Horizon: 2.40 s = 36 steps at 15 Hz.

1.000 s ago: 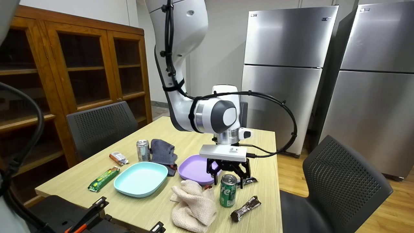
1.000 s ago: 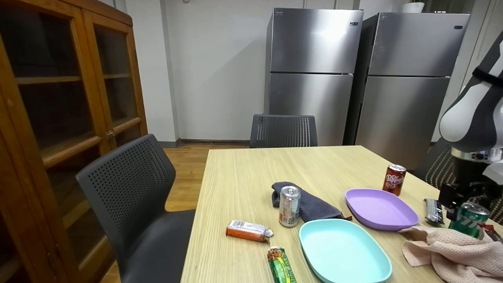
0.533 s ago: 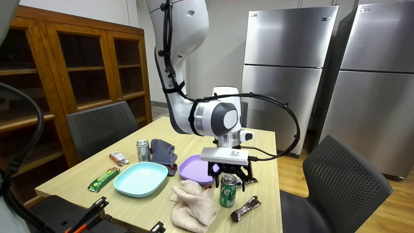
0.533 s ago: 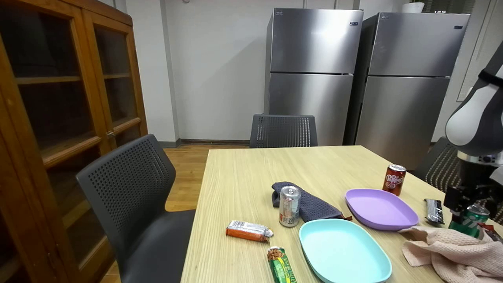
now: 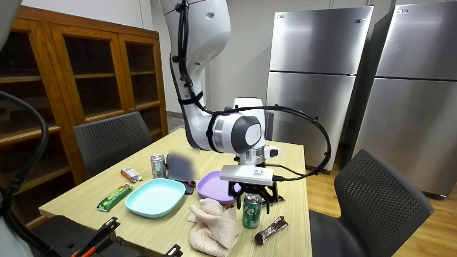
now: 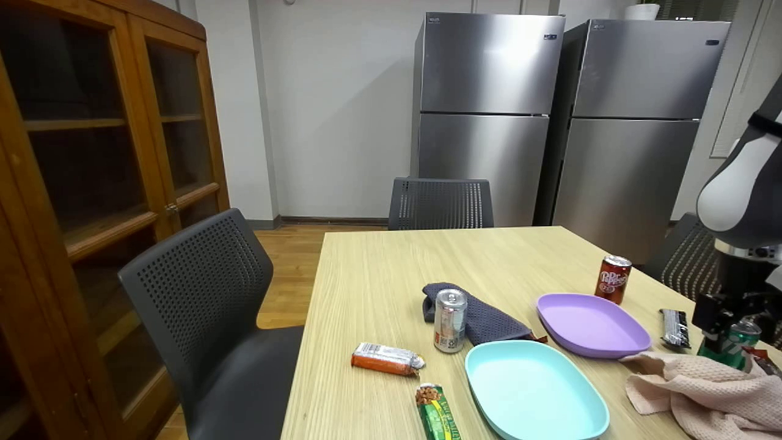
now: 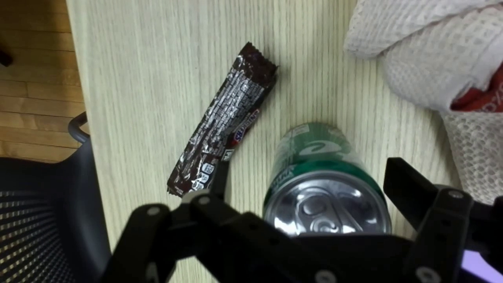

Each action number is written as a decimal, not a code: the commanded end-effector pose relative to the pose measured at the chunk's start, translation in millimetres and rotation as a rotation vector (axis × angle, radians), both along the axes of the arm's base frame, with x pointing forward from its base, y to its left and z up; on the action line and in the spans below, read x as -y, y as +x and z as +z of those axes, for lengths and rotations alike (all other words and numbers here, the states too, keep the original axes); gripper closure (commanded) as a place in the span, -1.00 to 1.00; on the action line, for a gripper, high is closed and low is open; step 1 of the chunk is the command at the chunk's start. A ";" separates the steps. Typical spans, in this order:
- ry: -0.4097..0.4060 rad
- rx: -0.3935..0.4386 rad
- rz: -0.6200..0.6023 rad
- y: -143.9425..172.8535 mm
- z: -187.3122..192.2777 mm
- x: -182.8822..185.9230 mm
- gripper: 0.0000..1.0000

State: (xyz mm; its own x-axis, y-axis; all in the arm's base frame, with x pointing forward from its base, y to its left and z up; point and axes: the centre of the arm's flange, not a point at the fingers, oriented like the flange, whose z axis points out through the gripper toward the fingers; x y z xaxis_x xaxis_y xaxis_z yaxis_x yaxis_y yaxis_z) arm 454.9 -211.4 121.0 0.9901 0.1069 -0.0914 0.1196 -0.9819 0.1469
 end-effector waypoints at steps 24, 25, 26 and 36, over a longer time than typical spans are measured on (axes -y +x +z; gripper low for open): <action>0.060 0.058 0.242 -5.6 54.7 -26.1 0.21; 0.060 0.057 0.263 -5.6 58.4 -29.0 0.21; 0.060 0.055 0.280 -5.4 62.6 -31.3 0.21; 0.051 0.081 0.372 -12.6 94.1 -106.3 0.21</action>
